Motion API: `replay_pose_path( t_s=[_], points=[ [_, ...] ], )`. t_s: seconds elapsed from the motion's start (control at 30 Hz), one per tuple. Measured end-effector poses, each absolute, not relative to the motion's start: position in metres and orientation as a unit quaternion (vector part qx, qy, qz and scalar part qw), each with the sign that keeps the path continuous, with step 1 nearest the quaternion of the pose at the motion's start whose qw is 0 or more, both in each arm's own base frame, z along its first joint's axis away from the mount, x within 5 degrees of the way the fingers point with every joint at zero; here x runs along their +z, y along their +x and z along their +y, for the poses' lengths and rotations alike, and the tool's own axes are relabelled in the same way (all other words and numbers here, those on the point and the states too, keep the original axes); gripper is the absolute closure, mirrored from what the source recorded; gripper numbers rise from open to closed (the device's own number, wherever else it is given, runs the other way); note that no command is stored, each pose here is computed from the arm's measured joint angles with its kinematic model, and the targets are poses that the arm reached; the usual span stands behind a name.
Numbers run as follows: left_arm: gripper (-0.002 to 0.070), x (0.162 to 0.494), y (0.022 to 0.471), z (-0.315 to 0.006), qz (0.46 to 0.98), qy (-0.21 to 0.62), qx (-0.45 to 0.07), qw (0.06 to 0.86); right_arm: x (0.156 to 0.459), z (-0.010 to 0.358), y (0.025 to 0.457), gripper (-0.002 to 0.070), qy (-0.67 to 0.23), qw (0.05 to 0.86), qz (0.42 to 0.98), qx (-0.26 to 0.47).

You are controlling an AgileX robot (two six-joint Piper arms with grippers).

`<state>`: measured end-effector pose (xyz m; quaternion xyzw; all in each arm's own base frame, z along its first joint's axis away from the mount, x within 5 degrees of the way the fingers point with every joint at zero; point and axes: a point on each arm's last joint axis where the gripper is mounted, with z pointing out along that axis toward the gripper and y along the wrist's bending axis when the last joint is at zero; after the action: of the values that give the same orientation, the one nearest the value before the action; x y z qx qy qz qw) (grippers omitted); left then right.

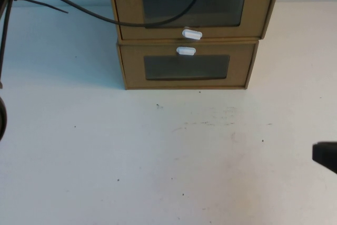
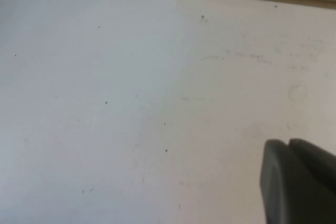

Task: Open the shoe box
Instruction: 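Pull the top drawer of the cardboard box fully open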

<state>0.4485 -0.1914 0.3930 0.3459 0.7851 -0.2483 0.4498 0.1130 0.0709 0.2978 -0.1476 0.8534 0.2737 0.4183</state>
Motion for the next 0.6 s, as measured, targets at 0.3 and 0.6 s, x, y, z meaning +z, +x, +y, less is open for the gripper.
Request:
replay_pose_path(
  t_s=[0.3, 0.6],
  points=[
    [0.0680, 0.393, 0.446, -0.192, 0.794, 0.338, -0.259, 0.433, 0.344, 0.137, 0.186, 0.0686, -0.289, 0.381, 0.852, 0.213],
    [0.0680, 0.393, 0.445, -0.191, 0.815, 0.289, -0.287, 0.411, 0.318, 0.210, 0.231, 0.0685, -0.405, 0.402, 0.821, 0.003]
  ],
)
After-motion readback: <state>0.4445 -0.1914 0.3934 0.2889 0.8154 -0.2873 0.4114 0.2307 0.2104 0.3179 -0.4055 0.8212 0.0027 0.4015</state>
